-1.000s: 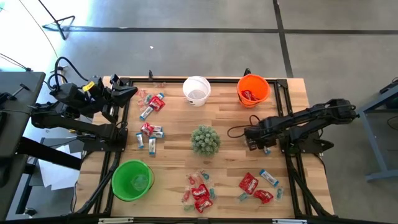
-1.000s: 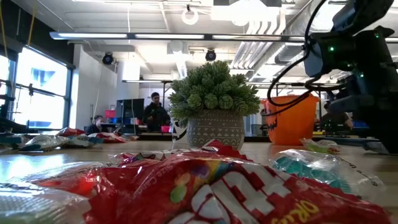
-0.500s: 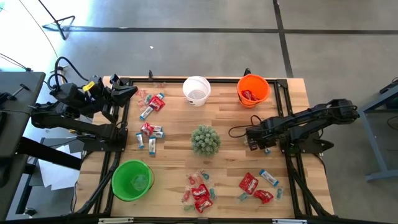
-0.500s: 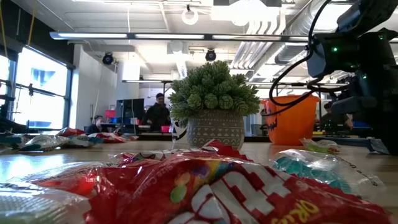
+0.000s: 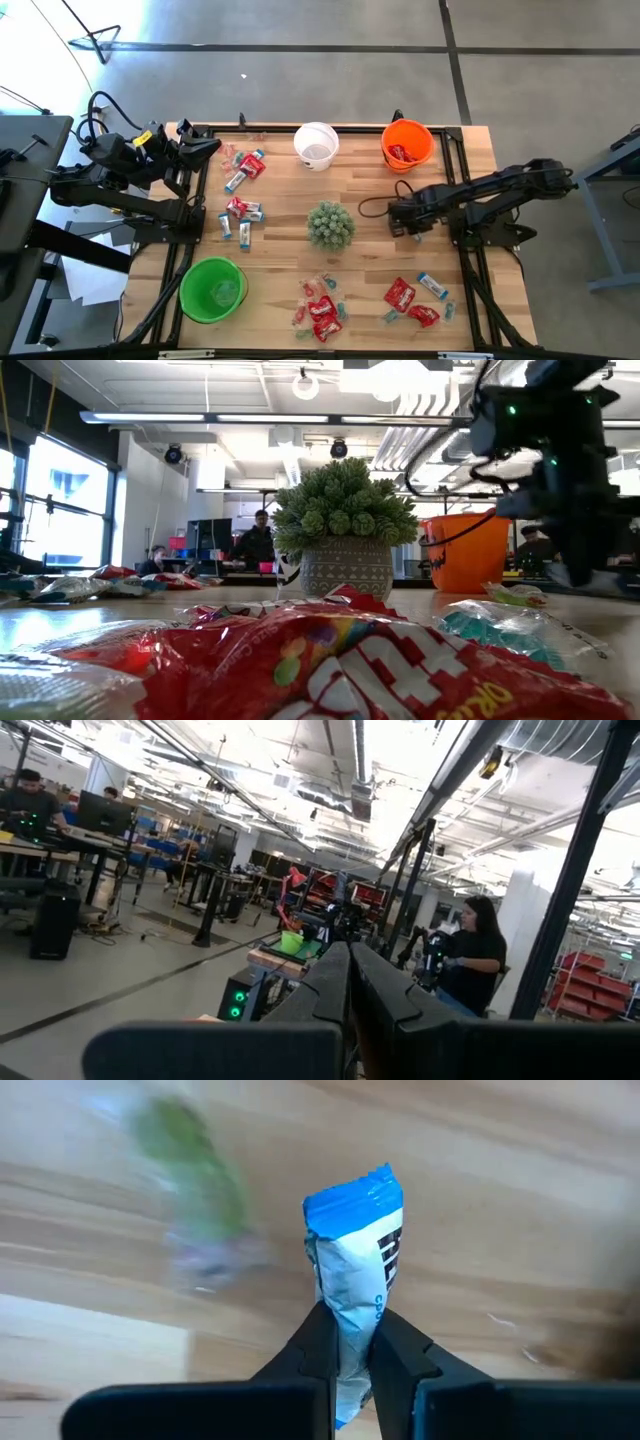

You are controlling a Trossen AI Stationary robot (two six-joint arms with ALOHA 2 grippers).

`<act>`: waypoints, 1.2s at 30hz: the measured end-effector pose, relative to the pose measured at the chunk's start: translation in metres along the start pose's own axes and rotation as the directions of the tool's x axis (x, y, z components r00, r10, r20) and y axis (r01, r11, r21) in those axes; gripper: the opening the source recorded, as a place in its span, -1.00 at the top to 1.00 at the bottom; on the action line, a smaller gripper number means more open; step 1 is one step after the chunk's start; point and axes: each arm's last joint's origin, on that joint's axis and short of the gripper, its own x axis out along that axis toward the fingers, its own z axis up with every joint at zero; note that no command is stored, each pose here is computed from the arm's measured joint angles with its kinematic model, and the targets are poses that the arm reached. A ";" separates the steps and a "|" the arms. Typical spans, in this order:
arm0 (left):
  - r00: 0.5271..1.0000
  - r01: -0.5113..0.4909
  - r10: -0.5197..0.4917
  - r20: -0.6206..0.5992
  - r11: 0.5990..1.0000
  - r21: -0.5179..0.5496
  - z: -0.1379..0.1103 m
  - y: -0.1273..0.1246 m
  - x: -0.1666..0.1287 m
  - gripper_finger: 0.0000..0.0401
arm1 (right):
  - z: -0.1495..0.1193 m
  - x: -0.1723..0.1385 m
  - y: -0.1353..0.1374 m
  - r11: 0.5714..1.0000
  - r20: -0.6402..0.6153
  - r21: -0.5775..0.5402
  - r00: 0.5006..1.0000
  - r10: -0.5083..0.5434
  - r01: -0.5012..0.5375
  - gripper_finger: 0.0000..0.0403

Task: Sort candy
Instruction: Put the white chocolate into the white bucket

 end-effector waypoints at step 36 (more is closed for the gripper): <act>1.000 -0.012 0.012 0.002 1.000 0.017 0.000 0.000 0.000 1.00 | 0.179 -0.126 0.098 0.842 0.602 -0.328 0.593 0.535 -0.428 0.86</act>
